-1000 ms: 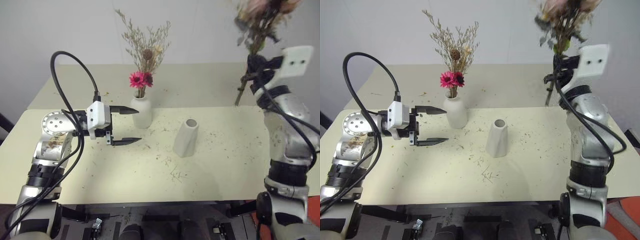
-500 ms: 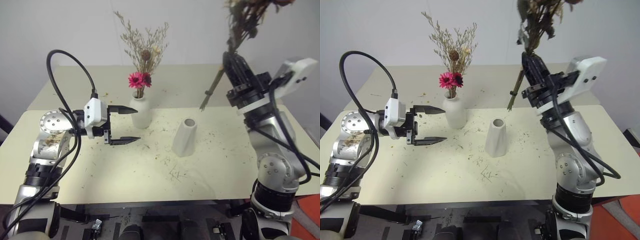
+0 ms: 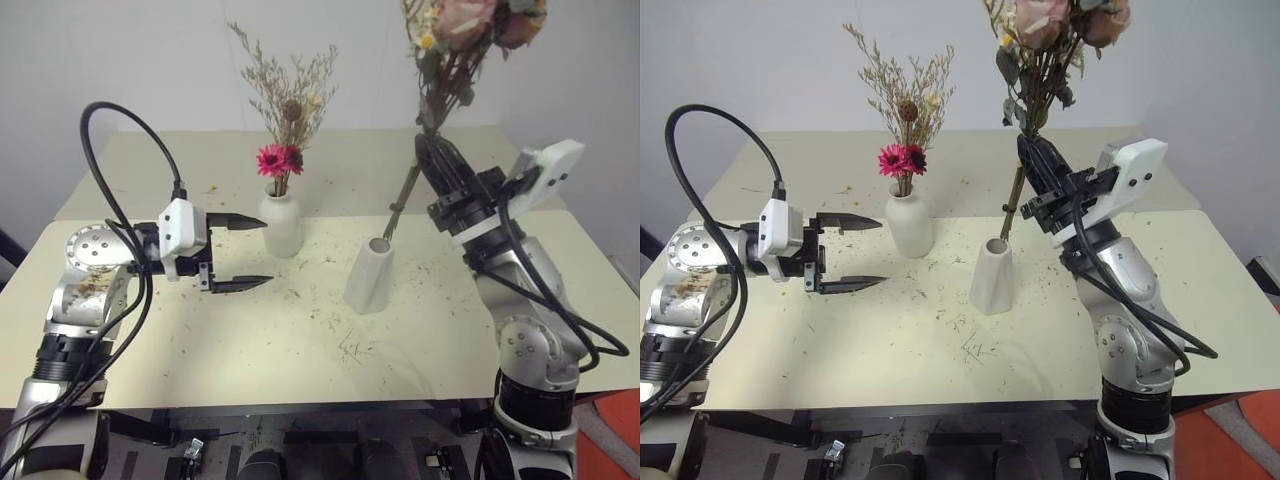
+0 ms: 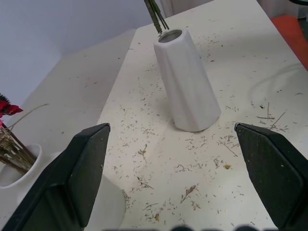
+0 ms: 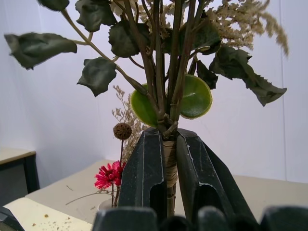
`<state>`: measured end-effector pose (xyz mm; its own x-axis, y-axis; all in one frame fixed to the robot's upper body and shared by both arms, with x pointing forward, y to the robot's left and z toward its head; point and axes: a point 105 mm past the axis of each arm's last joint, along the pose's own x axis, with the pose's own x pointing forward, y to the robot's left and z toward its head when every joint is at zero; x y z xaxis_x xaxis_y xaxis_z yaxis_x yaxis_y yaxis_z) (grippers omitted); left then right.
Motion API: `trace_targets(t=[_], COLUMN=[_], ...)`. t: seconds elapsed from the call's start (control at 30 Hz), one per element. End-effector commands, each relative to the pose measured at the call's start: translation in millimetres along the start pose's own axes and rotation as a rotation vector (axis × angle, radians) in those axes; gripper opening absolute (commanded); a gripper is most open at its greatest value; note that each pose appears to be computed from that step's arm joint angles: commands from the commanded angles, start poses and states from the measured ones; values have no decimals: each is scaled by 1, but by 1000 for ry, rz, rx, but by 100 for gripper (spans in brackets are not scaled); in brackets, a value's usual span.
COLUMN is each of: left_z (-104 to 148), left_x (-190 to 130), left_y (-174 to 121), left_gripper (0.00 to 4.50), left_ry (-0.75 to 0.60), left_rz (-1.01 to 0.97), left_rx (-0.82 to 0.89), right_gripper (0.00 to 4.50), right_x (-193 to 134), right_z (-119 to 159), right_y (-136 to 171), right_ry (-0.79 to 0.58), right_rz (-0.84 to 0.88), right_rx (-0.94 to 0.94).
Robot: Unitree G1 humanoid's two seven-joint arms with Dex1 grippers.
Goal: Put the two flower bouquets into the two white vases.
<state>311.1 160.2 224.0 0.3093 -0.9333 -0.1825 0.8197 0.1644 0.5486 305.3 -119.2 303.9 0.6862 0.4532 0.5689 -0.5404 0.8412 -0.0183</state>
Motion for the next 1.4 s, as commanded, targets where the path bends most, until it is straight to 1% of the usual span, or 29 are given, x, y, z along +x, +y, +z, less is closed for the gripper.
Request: trace_targets(t=[0.03, 0.27, 0.43, 0.7, 0.9, 1.4], left_z=[14, 13, 13, 12, 11, 10], left_x=[-5, -5, -2, -2, -3, -2], left_y=[6, 6, 5, 6, 6, 7], left_gripper=[450, 450, 450, 450, 450, 450], left_ry=[-23, -19, -25, -25, -22, -19], left_rz=[28, 31, 30, 31, 38, 43], left_rx=[50, 48, 46, 45, 45, 44], right_gripper=[17, 17, 17, 17, 17, 17], right_x=[1, 0, 3, 4, 2, -6], right_z=[14, 13, 23, 27, 24, 9], right_y=[9, 13, 13, 12, 14, 14], right_ry=[-62, -66, -97, -104, -96, -44], right_rz=[24, 30, 15, 16, 15, 5], right_rx=[-15, -9, -40, -62, -31, -32])
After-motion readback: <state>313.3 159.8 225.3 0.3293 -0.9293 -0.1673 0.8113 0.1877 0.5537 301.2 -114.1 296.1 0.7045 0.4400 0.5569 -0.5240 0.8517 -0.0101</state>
